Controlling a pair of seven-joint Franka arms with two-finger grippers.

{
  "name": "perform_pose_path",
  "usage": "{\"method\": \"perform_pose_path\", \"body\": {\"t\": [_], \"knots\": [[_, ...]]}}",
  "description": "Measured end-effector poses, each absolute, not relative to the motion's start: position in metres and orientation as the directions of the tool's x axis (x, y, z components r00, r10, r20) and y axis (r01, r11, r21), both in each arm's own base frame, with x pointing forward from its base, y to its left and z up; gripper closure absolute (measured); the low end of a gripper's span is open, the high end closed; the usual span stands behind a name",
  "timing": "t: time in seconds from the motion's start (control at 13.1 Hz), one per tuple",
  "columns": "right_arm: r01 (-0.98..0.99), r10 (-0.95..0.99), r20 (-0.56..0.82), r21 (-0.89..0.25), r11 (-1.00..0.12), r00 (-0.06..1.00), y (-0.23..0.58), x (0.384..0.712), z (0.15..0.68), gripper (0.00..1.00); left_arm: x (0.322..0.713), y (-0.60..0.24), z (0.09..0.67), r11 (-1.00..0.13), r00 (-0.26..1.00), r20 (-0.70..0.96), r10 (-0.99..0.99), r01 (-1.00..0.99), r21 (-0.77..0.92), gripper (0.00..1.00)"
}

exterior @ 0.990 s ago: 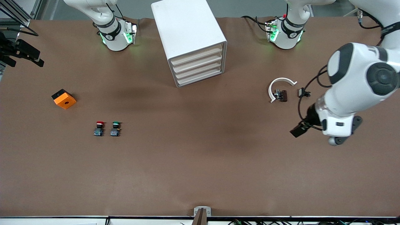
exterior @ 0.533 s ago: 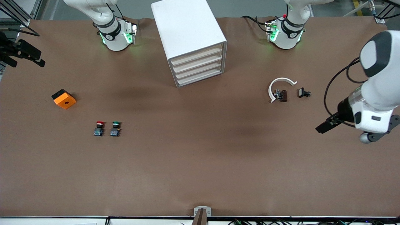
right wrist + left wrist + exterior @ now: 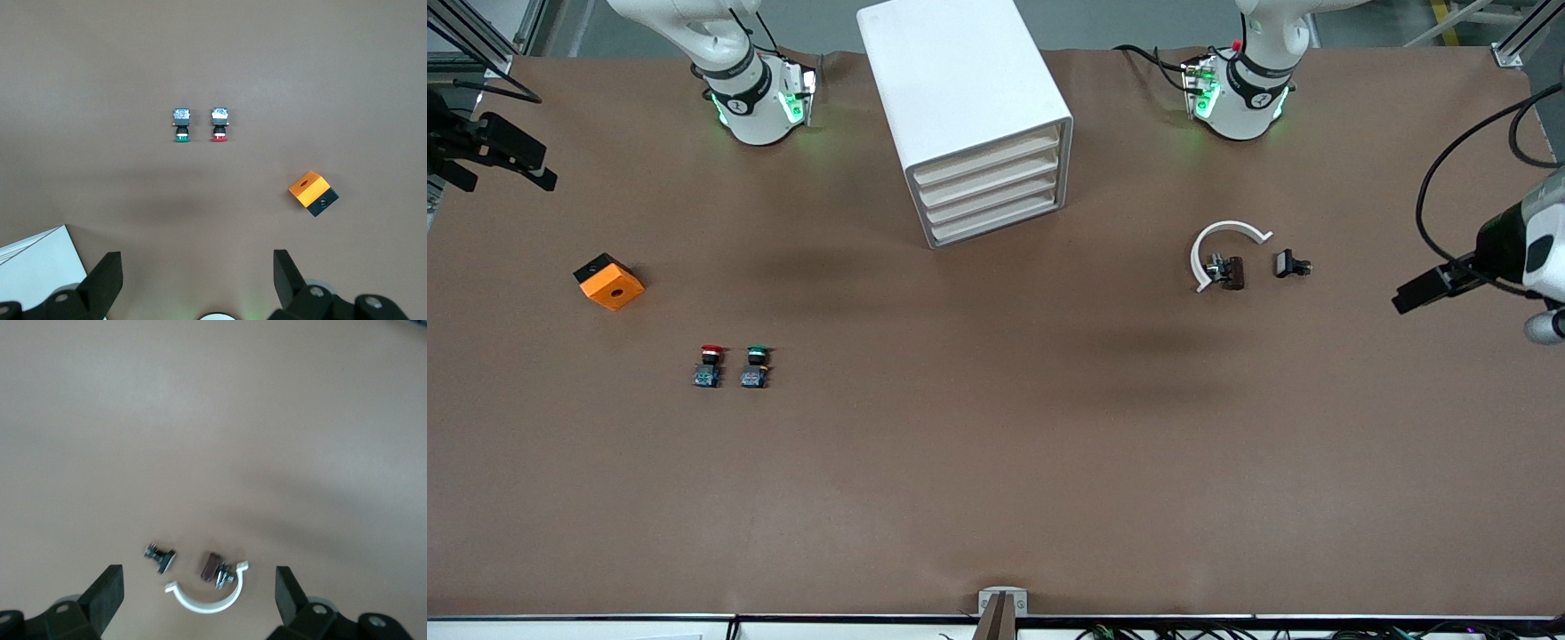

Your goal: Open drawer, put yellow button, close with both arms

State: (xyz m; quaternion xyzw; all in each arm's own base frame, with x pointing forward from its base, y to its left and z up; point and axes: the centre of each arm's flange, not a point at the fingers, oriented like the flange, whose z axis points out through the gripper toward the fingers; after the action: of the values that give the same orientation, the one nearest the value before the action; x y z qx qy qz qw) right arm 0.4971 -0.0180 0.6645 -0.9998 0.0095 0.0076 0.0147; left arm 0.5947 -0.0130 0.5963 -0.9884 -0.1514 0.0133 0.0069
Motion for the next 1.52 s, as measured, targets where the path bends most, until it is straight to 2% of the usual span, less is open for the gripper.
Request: {"method": "perform_pose_path", "body": {"t": [0.61, 1.14, 1.52], "knots": [[-0.018, -0.017, -0.017, -0.029, -0.999, 1.000, -0.017, 0.498, 0.664, 0.00, 0.550, 0.025, 0.633, -0.987, 0.987, -0.034, 0.156, 0.154, -0.036, 0.00], [-0.018, -0.017, -0.021, -0.029, -0.999, 1.000, -0.017, 0.499, 0.662, 0.00, 0.515, -0.014, 0.628, -0.995, 0.995, -0.040, 0.094, 0.093, -0.022, 0.00], [-0.017, -0.017, -0.021, -0.029, -0.999, 1.000, -0.017, 0.499, 0.662, 0.00, 0.512, -0.035, 0.626, -0.998, 0.998, -0.039, 0.056, 0.055, -0.025, 0.00]]}}
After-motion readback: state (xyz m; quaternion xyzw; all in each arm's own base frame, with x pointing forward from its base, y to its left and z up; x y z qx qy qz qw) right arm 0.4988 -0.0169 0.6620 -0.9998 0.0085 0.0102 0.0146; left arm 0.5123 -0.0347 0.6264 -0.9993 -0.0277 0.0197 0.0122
